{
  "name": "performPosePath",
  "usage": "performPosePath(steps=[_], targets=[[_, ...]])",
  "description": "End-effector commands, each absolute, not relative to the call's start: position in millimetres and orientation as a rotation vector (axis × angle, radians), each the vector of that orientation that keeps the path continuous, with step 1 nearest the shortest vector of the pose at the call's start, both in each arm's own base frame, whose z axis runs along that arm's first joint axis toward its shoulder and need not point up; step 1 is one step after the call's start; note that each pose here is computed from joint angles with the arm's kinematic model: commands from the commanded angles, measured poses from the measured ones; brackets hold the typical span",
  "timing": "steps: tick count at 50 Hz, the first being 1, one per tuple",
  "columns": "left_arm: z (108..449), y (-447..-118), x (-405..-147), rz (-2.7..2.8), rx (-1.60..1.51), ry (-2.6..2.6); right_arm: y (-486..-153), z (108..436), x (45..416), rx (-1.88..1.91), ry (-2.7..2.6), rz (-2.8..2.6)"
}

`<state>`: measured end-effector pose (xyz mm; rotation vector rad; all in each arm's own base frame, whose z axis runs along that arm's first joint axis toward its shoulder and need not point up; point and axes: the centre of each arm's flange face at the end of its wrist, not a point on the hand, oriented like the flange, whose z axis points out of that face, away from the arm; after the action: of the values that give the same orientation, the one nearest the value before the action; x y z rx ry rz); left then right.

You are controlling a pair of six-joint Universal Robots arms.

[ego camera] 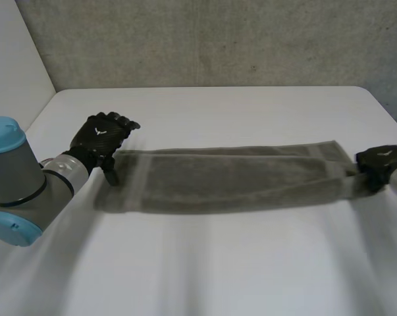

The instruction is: Fold the towel.

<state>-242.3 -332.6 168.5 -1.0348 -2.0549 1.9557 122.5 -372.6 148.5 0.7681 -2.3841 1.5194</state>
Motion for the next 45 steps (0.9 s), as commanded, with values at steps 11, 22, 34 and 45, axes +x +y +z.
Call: performPosePath(steps=[11, 22, 34, 45], targets=[[195.6, -331.5, -236.4, 2.05, -1.009, -2.015, -374.2, 253.3, 179.5, 0.908, -1.923, 1.813], [199.5, -324.1, -248.6, 2.041, -1.006, -1.971, -241.3, 207.6, 384.8, 1.683, -1.738, 2.234], [198.5, -311.9, -264.2, 2.012, -1.036, -1.93, -219.8, 147.0, 402.9, 1.842, -1.891, 2.115], [198.4, -276.3, -300.9, 1.94, -1.087, -1.838, -262.4, 215.6, 319.6, 1.307, -2.307, 2.238]])
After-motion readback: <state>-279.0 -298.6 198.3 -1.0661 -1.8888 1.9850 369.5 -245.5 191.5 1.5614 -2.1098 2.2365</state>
